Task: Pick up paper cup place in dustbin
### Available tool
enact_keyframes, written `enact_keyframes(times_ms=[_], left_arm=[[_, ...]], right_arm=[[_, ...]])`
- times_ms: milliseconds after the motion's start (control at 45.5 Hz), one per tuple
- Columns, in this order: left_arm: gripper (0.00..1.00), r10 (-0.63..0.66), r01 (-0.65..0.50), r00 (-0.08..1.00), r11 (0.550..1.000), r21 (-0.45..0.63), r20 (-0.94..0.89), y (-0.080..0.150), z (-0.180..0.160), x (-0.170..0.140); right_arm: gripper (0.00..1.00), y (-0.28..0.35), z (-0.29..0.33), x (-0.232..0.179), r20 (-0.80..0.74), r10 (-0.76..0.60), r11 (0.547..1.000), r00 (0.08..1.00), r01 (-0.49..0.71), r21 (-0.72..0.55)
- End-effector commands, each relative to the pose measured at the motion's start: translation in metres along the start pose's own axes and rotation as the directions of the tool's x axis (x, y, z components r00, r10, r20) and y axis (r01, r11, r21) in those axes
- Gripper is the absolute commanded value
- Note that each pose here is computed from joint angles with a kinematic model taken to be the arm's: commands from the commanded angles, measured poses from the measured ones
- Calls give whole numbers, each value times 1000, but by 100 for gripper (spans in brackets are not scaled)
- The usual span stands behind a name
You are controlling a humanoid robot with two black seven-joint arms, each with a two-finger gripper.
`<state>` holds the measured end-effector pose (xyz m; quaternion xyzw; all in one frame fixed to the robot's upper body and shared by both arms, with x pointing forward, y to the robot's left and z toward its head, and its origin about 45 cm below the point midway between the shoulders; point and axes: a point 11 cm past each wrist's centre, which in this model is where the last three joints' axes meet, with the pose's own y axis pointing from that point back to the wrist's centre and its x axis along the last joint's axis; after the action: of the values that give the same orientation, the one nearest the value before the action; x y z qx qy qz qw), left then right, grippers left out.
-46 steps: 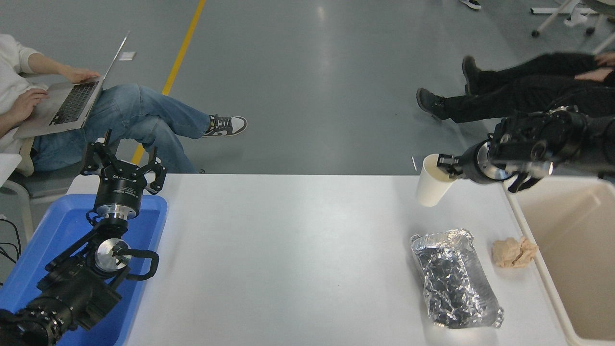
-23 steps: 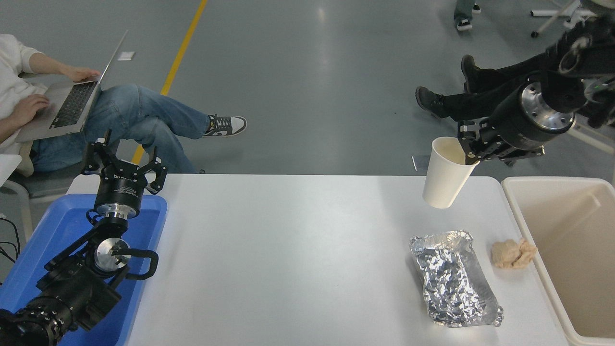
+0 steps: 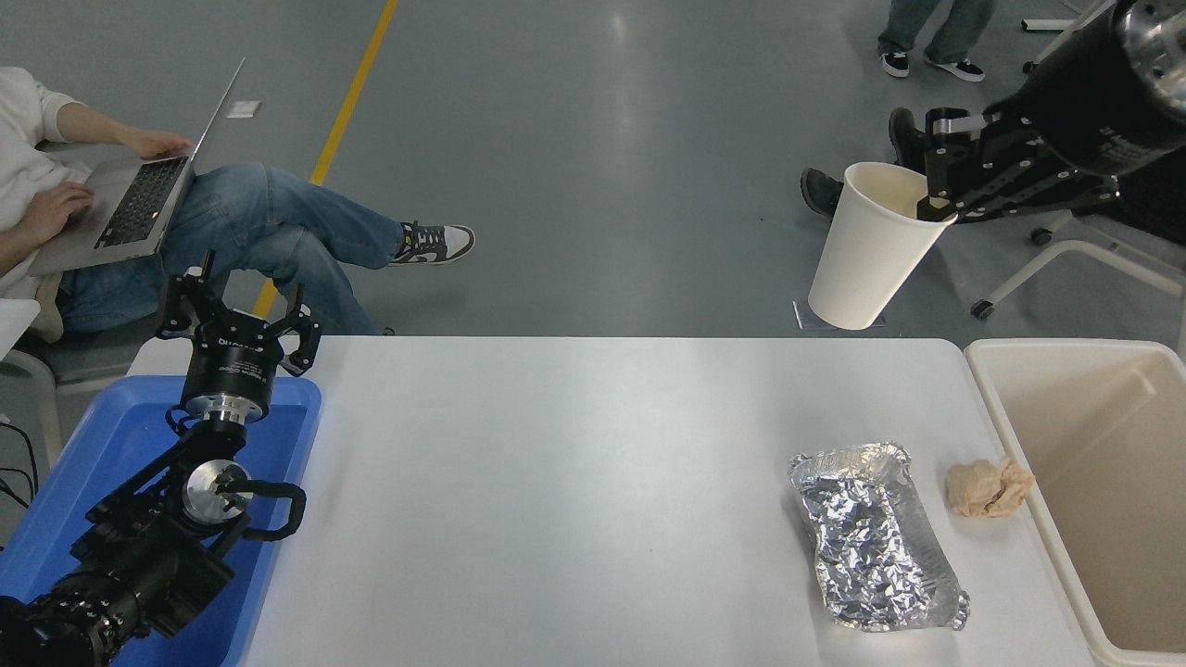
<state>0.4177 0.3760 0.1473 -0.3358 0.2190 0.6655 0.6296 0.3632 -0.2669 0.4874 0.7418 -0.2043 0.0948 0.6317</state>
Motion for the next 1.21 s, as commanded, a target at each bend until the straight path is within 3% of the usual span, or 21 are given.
enact_keyframes(times_ms=[0, 308, 484, 725, 901, 1187], left_arm=[[99, 0, 0, 1000, 1000, -1, 0, 0, 0, 0], [99, 1, -1, 1000, 1000, -2, -1, 0, 0, 0], [99, 1, -1, 1000, 1000, -2, -1, 0, 0, 0], [99, 1, -1, 1000, 1000, 0, -1, 0, -1, 0], [99, 1, -1, 1000, 1000, 0, -1, 0, -1, 0], [99, 1, -1, 1000, 1000, -2, -1, 0, 0, 0]], right_arm=[[0, 9, 27, 4, 55, 23, 998, 998, -20, -58], [0, 23, 158, -4, 316, 89, 973, 944, -15, -229], [0, 17, 242, -32, 474, 132, 963, 870, 0, -268], [0, -3, 338, -62, 513, 287, 902, 809, -48, -430], [0, -45, 374, -77, 478, 328, 845, 815, -28, -533], [0, -113, 423, -101, 425, 449, 766, 786, -94, -636]])
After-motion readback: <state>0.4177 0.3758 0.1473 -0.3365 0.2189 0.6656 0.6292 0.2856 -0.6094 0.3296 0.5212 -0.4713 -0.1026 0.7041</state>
